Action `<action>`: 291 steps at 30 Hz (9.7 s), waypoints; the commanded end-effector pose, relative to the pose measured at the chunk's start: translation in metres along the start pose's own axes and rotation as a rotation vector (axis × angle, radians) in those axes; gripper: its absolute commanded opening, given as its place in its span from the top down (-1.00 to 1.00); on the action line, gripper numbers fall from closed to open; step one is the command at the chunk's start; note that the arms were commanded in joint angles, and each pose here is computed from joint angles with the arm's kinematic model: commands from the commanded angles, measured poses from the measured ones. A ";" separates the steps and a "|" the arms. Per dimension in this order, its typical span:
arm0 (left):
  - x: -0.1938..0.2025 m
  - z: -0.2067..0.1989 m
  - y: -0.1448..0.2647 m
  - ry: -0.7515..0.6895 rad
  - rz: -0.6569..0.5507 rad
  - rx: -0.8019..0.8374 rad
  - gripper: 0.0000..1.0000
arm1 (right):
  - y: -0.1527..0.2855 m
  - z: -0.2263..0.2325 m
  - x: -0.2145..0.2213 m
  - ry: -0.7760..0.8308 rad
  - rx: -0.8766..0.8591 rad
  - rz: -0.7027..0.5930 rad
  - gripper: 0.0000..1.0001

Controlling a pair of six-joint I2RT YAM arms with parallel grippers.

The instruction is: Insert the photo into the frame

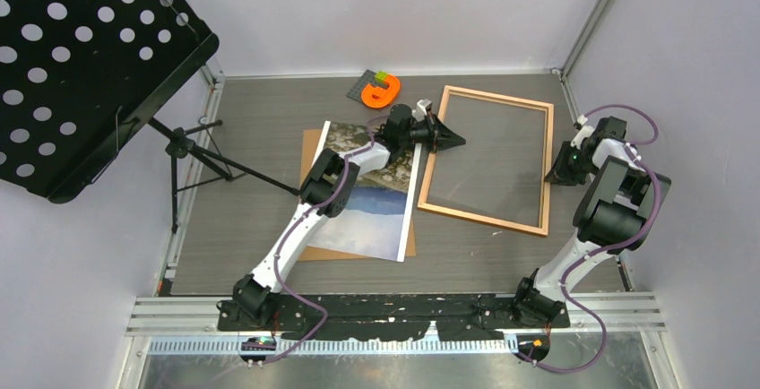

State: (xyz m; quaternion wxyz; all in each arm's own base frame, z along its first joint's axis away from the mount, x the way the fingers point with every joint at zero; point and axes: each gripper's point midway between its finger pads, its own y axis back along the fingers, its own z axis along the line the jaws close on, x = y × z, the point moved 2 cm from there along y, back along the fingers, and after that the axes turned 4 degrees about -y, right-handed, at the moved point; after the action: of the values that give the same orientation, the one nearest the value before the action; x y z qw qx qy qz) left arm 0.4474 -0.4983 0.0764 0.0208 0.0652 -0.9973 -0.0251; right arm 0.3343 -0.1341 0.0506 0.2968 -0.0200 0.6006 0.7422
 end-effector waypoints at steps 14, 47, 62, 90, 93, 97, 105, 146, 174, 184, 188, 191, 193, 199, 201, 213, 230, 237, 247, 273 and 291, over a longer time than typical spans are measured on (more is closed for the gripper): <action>0.042 -0.062 -0.016 -0.128 0.125 0.067 1.00 | -0.011 -0.004 -0.006 0.022 0.006 -0.006 0.88; 0.039 -0.088 -0.016 0.045 0.127 0.084 1.00 | -0.012 -0.006 -0.003 0.027 0.017 0.010 0.88; 0.040 -0.110 -0.012 0.054 0.149 0.097 1.00 | -0.012 -0.007 -0.002 0.030 0.019 0.012 0.88; 0.041 -0.091 -0.012 0.035 0.181 0.034 1.00 | -0.014 -0.007 0.001 0.024 0.017 0.021 0.88; 0.041 -0.084 -0.012 0.013 0.185 0.016 1.00 | -0.014 -0.007 0.002 0.024 0.017 0.022 0.89; 0.041 -0.077 -0.013 -0.024 0.193 -0.005 1.00 | -0.015 -0.007 0.003 0.025 0.016 0.025 0.89; 0.039 -0.060 -0.014 -0.123 0.197 -0.058 1.00 | -0.016 -0.007 0.004 0.024 0.015 0.028 0.89; 0.041 -0.027 -0.017 -0.152 0.194 -0.104 1.00 | -0.030 0.000 0.006 0.196 0.015 0.071 0.89; 0.050 -0.029 -0.015 -0.063 0.211 -0.106 1.00 | -0.030 0.013 0.012 0.206 0.000 0.078 0.89; 0.059 -0.046 -0.017 -0.142 0.255 -0.101 1.00 | -0.030 0.013 0.010 0.219 0.010 0.081 0.89; 0.062 -0.049 -0.018 -0.174 0.266 -0.102 1.00 | -0.029 0.013 0.009 0.230 0.018 0.081 0.89; 0.065 -0.050 -0.020 -0.189 0.275 -0.103 1.00 | -0.029 0.015 0.010 0.240 0.019 0.083 0.89; 0.067 -0.050 -0.020 -0.192 0.281 -0.101 1.00 | -0.029 0.016 0.010 0.248 0.020 0.083 0.88; 0.069 -0.049 -0.020 -0.217 0.292 -0.101 1.00 | -0.030 0.019 0.012 0.276 0.032 0.087 0.89; 0.070 -0.048 -0.020 -0.220 0.299 -0.100 1.00 | -0.031 0.021 0.011 0.290 0.036 0.087 0.88; 0.075 -0.050 -0.018 -0.249 0.328 -0.083 1.00 | -0.034 0.032 0.004 0.361 0.063 0.082 0.89; 0.073 -0.071 -0.020 -0.293 0.318 -0.022 1.00 | -0.036 0.043 0.002 0.414 0.062 0.079 0.89; 0.071 -0.058 -0.022 -0.284 0.315 -0.032 1.00 | -0.035 0.045 0.005 0.422 0.055 0.082 0.88; 0.081 -0.052 -0.016 -0.317 0.373 -0.038 1.00 | -0.036 0.045 0.003 0.448 0.065 0.086 0.89; 0.087 -0.053 -0.020 -0.359 0.394 0.025 0.86 | -0.035 0.059 0.010 0.473 0.012 0.078 0.89; 0.094 -0.048 -0.021 -0.370 0.424 0.034 0.95 | -0.034 0.061 0.005 0.361 -0.078 0.078 0.87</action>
State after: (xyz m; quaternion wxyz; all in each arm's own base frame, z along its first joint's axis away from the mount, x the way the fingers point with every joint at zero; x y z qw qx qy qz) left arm 0.4143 -0.5040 0.0901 -0.1202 -0.0700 -0.9881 -0.0656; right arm 0.3457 -0.1245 0.0533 0.1411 -0.1181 0.7205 0.6687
